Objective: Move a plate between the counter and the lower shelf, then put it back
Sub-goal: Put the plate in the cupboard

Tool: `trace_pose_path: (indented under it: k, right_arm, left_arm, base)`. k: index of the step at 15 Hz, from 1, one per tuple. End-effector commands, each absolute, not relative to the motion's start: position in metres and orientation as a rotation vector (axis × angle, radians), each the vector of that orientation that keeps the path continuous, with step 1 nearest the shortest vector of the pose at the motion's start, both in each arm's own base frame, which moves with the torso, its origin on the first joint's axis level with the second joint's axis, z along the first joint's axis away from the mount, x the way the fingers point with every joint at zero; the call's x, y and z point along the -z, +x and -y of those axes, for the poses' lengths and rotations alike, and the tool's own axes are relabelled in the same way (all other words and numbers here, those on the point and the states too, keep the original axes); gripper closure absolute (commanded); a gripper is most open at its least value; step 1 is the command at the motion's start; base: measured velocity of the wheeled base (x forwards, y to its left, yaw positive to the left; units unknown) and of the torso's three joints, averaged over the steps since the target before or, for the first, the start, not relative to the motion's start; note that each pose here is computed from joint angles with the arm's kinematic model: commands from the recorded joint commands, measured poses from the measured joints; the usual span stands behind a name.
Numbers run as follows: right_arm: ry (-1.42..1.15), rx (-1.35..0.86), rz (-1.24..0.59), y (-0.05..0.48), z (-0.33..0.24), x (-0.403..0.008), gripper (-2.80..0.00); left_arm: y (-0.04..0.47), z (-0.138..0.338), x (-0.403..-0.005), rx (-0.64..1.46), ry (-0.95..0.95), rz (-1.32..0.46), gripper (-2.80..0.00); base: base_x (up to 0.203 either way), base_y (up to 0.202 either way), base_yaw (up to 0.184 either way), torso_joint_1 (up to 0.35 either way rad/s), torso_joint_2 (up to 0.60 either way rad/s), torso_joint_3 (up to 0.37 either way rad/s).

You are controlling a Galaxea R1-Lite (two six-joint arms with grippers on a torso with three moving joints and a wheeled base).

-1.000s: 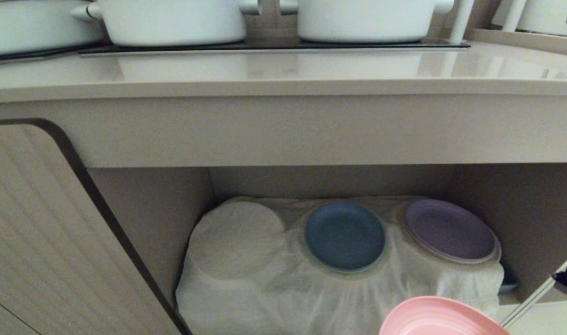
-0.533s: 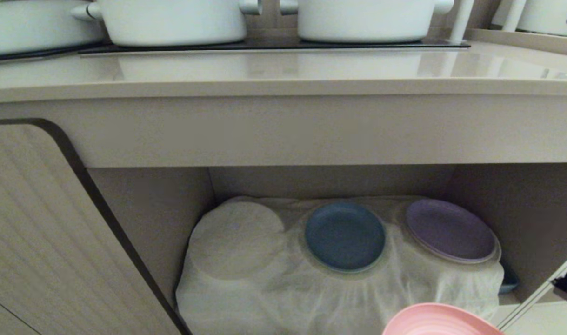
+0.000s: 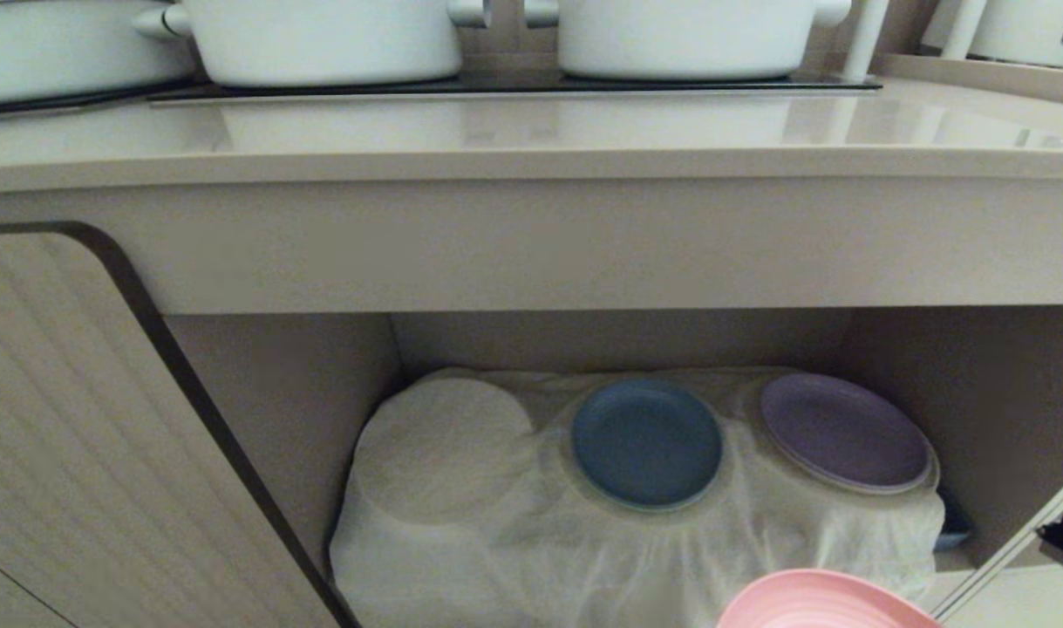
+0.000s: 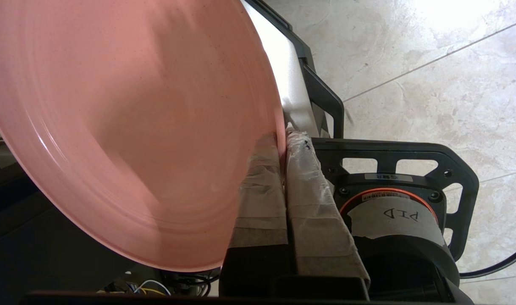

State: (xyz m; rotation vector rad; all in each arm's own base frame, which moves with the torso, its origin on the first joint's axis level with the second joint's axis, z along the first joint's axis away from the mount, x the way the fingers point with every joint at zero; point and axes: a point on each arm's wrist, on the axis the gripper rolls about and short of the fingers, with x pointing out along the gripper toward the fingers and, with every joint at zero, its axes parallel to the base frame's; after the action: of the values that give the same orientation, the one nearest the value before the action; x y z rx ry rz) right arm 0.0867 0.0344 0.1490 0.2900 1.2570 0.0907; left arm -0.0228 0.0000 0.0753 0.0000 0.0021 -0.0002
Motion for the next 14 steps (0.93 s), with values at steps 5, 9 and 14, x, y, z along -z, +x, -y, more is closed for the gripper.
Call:
trace_pose_path:
  k: [5,9,14]
  right_arm:
    - [0.292,-0.090,-1.259,0.0875,-0.0347,-0.1490,0.00]
    - [0.292,-0.089,-1.261,0.0879,-0.0349,-0.1486,0.00]
    - [0.290,-0.090,-1.260,0.0881,-0.0348,-0.1488,0.00]
  left_arm:
    - [-0.0228,0.0000,-0.0753,0.000,0.000,-0.002,0.00]
    - [-0.0228,0.0000,-0.0753,0.000,0.000,-0.002,0.00]
    - [-0.0228,0.0000,-0.0753,0.000,-0.002,-0.002,0.00]
  base:
    - [0.000,0.000,0.000,0.000,0.00,0.000]
    - [0.001,0.013,0.009,-0.002,0.00,0.002]
    - [0.001,0.181,0.001,0.002,0.00,0.001]
